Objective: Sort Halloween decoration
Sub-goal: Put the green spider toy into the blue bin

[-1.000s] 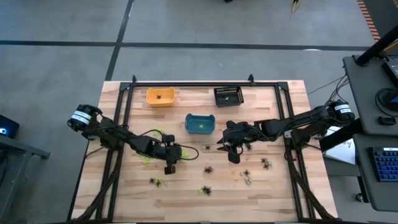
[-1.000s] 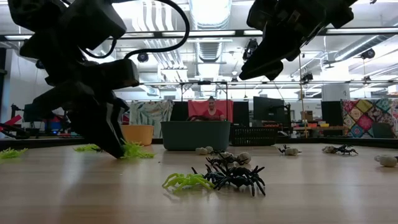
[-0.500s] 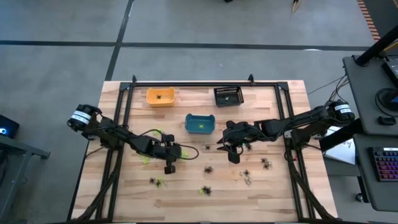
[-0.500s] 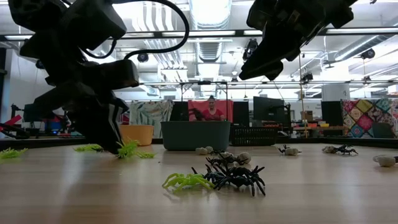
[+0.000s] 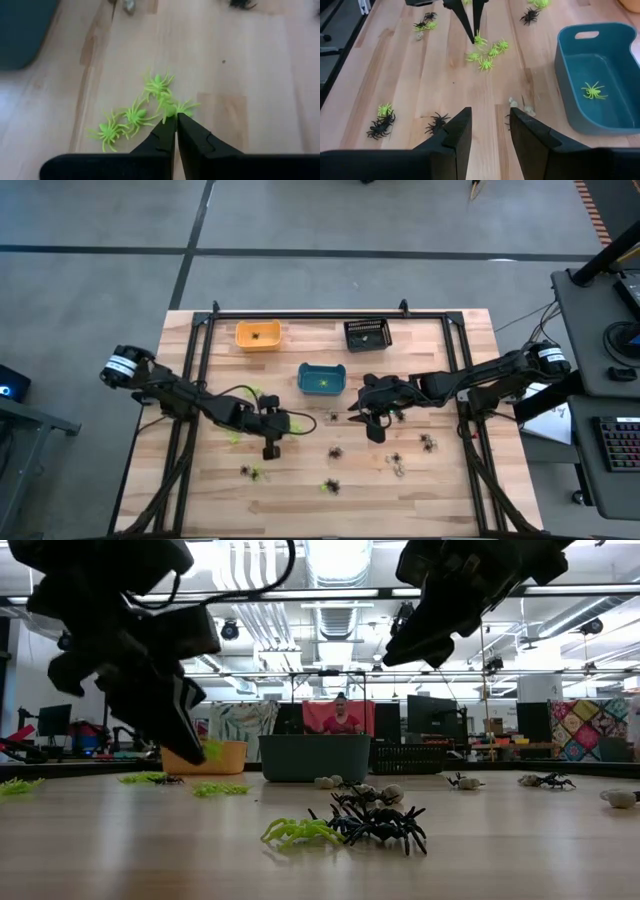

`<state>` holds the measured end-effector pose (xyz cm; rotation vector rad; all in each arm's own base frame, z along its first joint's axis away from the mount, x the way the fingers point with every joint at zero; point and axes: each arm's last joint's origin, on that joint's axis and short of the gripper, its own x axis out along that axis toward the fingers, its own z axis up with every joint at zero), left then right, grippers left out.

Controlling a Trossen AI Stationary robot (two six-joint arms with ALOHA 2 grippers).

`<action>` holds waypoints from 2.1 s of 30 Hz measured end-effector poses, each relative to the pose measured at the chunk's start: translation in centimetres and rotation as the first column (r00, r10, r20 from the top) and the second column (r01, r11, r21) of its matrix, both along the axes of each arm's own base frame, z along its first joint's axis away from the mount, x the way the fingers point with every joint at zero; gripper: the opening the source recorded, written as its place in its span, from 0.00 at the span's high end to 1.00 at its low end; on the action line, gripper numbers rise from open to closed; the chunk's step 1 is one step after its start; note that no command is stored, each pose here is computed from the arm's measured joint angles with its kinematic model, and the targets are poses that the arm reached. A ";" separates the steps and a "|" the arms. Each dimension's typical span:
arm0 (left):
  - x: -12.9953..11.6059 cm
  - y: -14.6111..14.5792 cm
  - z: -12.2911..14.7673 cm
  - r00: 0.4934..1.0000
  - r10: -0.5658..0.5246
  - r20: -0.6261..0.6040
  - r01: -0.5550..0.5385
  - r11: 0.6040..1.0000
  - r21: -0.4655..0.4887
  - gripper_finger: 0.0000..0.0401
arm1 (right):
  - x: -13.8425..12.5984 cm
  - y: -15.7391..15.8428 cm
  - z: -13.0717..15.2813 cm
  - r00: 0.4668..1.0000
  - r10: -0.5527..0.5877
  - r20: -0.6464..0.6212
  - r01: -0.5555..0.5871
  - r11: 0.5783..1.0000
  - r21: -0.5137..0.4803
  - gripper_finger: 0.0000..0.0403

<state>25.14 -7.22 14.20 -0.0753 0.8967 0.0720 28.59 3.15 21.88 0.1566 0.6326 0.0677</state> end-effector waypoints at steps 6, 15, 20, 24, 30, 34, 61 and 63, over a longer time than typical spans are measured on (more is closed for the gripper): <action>-0.1 -0.1 1.6 0.997 -0.025 0.080 0.025 1.000 -0.005 1.00 | 0.6 0.2 0.3 0.996 0.018 0.086 -0.017 1.000 -0.012 0.69; 0.9 -0.4 3.5 0.956 -0.096 0.279 0.091 0.995 0.031 1.00 | 3.7 0.6 -1.9 0.971 0.046 0.237 -0.038 0.998 -0.040 0.69; 1.3 -0.5 4.1 0.930 -0.111 0.349 0.103 0.994 0.041 1.00 | 5.6 0.8 -3.0 0.970 0.045 0.239 -0.037 0.999 -0.039 0.69; 1.5 -0.5 4.4 0.918 -0.126 0.377 0.113 0.992 0.055 1.00 | 7.3 1.0 -3.4 0.971 0.058 0.234 -0.050 0.998 -0.039 0.67; 1.5 -0.5 4.5 0.915 -0.128 0.382 0.114 0.992 0.058 1.00 | 9.2 1.3 -3.3 0.962 0.118 0.246 -0.119 0.993 -0.011 0.60; 1.5 -0.5 4.5 0.913 -0.126 0.389 0.112 0.992 0.059 1.00 | 9.7 1.3 -3.3 0.963 0.133 0.235 -0.135 0.991 -0.004 0.58; 1.4 -0.4 4.1 0.927 -0.131 0.351 0.111 0.991 0.076 0.97 | 9.6 0.3 -3.1 0.972 0.116 0.204 -0.117 0.993 -0.007 0.97; 1.3 -0.5 4.0 0.930 -0.135 0.341 0.119 0.990 0.070 0.94 | 9.4 -0.2 -3.0 0.978 0.099 0.185 -0.099 0.995 -0.009 0.97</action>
